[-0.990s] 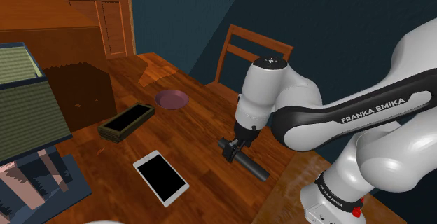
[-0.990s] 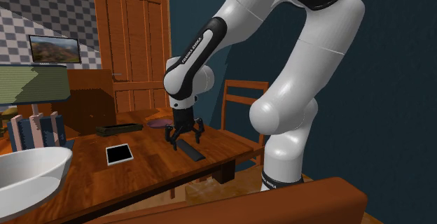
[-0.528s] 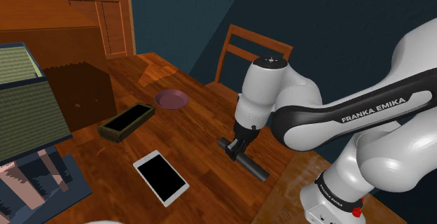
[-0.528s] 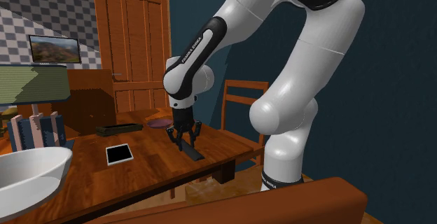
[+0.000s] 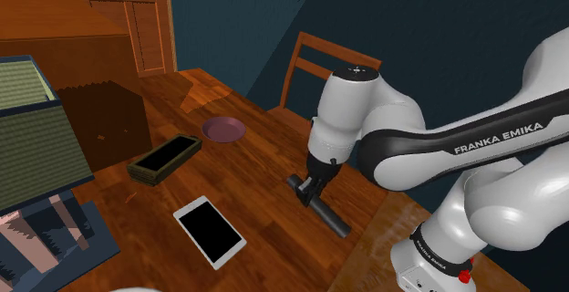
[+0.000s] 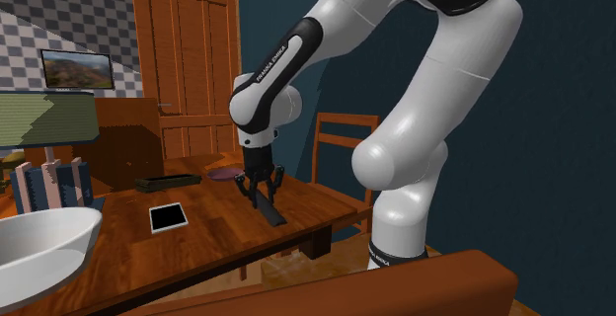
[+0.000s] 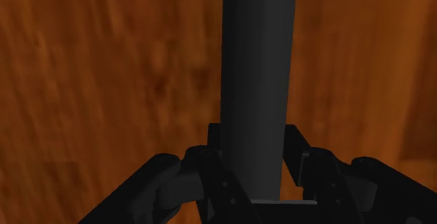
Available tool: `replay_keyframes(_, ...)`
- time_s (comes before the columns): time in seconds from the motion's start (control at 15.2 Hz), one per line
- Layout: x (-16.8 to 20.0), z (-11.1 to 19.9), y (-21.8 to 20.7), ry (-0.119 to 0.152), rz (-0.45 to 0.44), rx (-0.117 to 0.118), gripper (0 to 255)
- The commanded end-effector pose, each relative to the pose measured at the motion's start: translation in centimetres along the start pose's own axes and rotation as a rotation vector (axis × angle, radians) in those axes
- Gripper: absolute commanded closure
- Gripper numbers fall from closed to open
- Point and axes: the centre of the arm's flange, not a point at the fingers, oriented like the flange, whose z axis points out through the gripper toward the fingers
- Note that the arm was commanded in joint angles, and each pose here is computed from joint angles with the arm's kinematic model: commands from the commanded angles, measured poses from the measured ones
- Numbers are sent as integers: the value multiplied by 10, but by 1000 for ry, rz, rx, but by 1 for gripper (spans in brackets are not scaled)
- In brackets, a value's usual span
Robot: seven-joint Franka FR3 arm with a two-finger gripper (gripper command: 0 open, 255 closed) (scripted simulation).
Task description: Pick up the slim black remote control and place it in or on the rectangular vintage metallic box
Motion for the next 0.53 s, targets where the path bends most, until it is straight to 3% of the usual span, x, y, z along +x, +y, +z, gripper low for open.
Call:
replay_keyframes(0.0,1,-10,2,-1,0,-1,255)
replay_keyframes(0.46,1,-47,5,-1,0,-1,255)
